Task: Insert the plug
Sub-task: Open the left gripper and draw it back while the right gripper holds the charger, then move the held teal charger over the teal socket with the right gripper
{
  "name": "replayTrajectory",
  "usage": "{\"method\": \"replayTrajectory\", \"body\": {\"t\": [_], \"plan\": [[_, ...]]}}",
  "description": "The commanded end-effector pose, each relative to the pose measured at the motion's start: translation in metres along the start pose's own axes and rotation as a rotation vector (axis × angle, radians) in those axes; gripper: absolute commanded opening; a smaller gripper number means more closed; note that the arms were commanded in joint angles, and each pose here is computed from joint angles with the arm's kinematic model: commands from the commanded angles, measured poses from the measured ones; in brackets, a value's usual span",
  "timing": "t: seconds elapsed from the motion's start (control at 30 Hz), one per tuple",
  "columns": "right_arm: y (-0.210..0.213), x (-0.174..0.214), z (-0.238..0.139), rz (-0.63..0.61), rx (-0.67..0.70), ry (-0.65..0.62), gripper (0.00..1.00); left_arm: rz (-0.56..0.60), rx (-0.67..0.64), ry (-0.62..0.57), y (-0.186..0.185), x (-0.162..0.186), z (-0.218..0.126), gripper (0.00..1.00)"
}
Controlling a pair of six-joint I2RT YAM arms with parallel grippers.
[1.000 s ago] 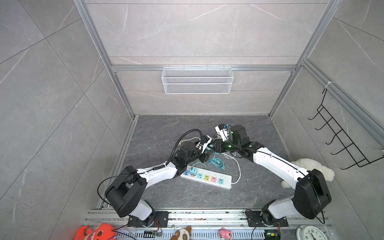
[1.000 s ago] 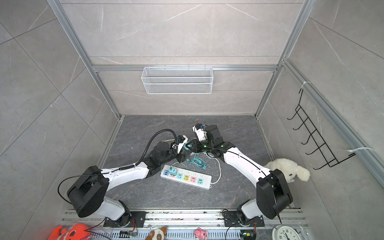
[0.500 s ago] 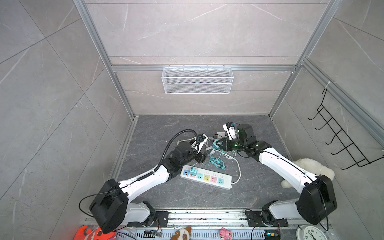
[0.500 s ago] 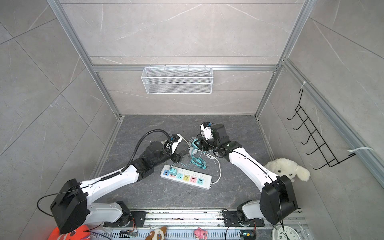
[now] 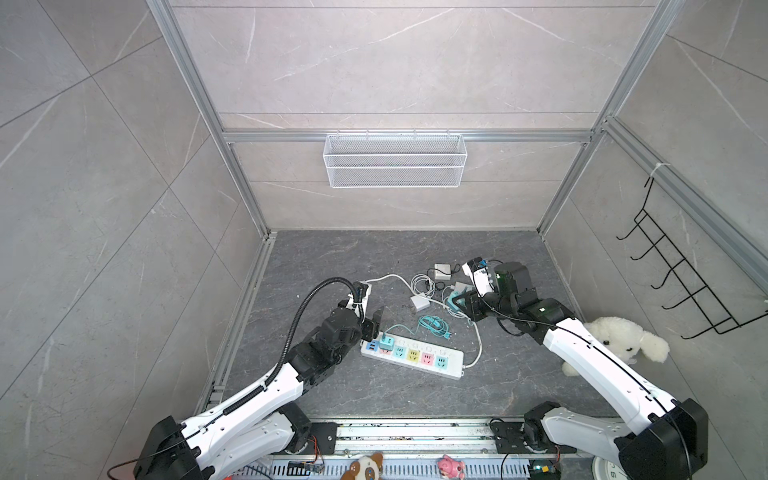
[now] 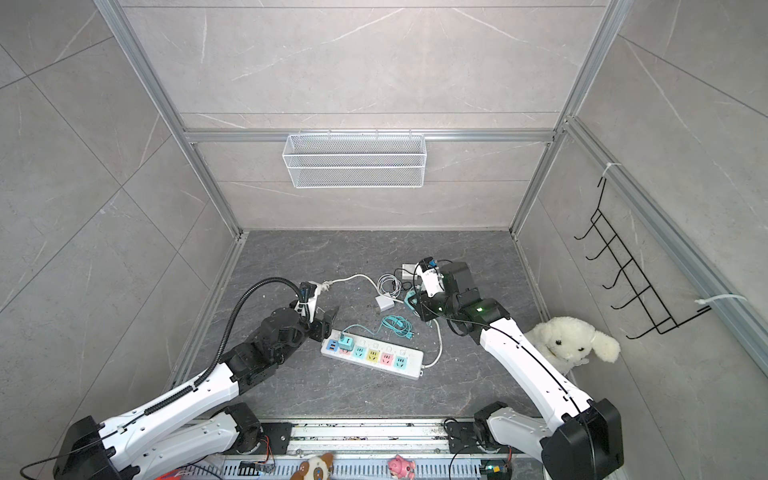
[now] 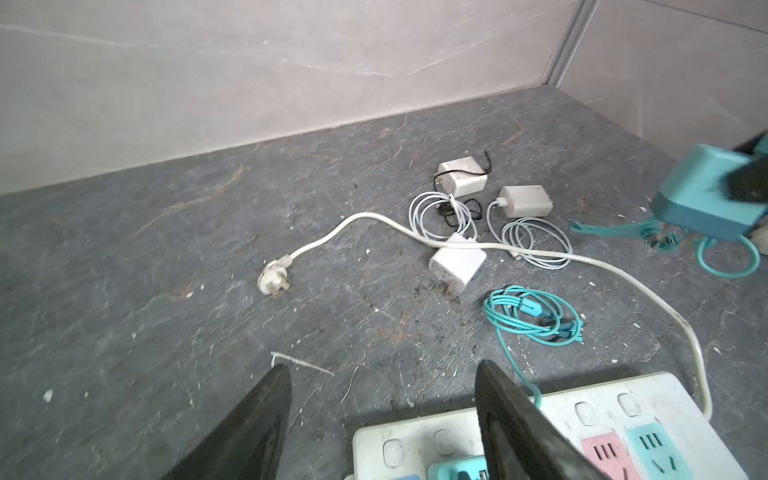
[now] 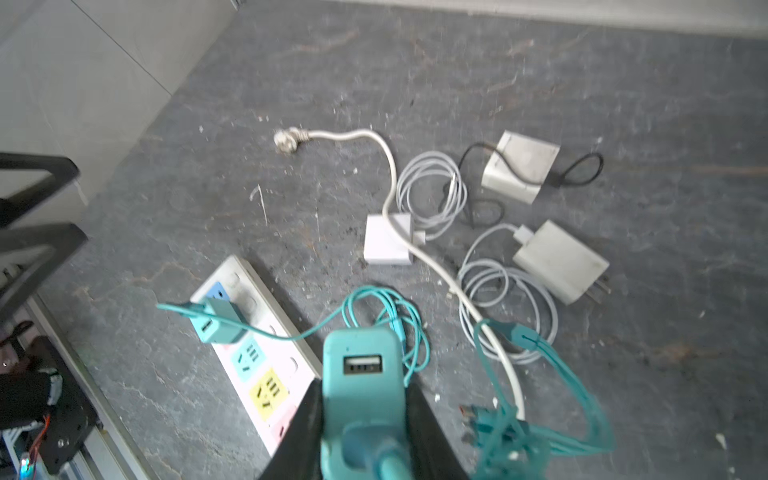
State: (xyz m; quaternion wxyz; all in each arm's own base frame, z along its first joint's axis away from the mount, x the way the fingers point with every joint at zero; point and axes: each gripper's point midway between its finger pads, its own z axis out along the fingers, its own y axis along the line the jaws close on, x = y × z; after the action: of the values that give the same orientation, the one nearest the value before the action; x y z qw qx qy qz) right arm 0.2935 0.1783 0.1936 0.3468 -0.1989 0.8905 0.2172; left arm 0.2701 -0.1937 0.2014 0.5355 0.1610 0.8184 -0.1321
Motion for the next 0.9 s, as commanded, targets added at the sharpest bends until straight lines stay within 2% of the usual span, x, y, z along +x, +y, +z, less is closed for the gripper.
{"method": "replayTrajectory", "body": {"t": [0.0, 0.13, 0.3, 0.4, 0.6, 0.87], "plan": [[0.005, 0.029, 0.009, -0.003, -0.014, 0.081, 0.06, -0.079, -0.101, 0.063, 0.018, 0.014, -0.005, 0.71], [0.023, 0.052, 0.018, -0.023, -0.041, 0.135, 0.06, -0.121, -0.15, 0.147, 0.027, 0.038, -0.008, 0.69], [0.051, 0.069, 0.023, -0.113, -0.078, 0.173, 0.06, -0.21, -0.191, 0.217, 0.036, 0.068, -0.019, 0.65], [0.067, 0.078, 0.028, -0.181, -0.107, 0.196, 0.06, -0.274, -0.263, 0.246, 0.049, 0.088, -0.028, 0.63], [0.096, 0.087, 0.039, -0.302, -0.179, 0.197, 0.06, -0.37, -0.297, 0.315, 0.054, 0.131, -0.037, 0.61], [0.12, 0.084, 0.059, -0.439, -0.177, 0.165, 0.05, -0.381, -0.291, 0.37, 0.043, 0.157, -0.028, 0.58]]}}
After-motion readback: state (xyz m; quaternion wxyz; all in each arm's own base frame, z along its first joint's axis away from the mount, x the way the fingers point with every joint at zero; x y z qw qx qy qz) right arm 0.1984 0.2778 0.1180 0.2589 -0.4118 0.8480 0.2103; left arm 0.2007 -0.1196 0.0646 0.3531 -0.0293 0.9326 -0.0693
